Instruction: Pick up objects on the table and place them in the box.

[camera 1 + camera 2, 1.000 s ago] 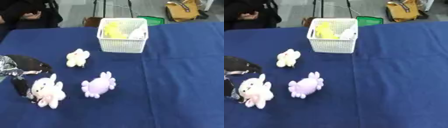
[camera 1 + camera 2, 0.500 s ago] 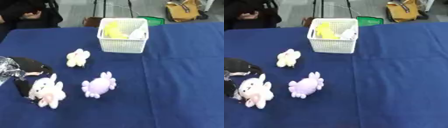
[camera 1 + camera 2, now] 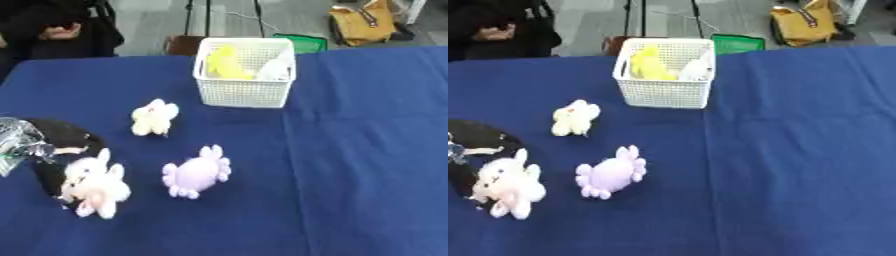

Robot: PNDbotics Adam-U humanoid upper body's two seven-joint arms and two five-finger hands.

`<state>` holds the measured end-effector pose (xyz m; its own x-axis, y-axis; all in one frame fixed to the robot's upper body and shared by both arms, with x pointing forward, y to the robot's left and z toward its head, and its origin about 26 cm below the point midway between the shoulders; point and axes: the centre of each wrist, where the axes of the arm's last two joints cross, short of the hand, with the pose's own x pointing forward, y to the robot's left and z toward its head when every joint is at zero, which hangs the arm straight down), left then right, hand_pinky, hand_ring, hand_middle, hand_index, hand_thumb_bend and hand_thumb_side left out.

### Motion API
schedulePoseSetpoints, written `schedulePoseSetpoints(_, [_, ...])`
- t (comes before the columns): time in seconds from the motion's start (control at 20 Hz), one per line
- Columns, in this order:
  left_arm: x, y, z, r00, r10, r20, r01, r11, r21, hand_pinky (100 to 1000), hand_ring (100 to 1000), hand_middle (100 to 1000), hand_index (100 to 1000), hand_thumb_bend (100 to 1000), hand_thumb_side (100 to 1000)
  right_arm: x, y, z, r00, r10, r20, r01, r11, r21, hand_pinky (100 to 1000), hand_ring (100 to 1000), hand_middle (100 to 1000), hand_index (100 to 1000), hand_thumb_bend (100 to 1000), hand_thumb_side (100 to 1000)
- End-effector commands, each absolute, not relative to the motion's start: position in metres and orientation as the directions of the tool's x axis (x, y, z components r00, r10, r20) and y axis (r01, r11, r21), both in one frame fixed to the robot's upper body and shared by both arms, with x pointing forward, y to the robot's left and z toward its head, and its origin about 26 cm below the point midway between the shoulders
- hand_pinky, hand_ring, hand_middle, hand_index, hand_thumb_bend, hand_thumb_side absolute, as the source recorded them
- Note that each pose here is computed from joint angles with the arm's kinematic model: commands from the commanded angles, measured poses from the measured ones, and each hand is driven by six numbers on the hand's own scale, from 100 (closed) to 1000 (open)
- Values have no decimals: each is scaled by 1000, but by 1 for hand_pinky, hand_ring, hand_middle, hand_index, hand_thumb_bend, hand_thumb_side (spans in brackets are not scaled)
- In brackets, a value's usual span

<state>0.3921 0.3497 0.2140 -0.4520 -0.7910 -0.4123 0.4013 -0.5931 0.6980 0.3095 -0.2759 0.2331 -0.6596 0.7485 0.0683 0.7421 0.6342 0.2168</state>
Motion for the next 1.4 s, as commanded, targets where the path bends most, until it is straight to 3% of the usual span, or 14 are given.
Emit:
schedulePoseSetpoints(0.05, [391,351,229,-521,-733,-437,411,-665,624,932,928,895,833,672,530,306,-277,241,-677,736,35,717,648,256,736,687,574,784,100,870])
schedulePoseSetpoints(0.25, [388,346,238,-533,-734,-420,382,-652,655,909,892,848,749,632,544,306,-277,241,-679,733,40,716,649,257,737,686,574,784,100,867])
schedulePoseSetpoints(0.7, [386,344,244,-525,-746,-409,373,-634,678,879,846,778,683,572,544,306,-278,240,-682,730,49,714,650,259,737,685,573,784,100,862])
schedulePoseSetpoints(1.4, [383,341,259,-487,-765,-420,347,-611,711,801,757,658,564,343,604,306,-279,239,-689,722,59,709,655,262,738,684,571,784,100,854])
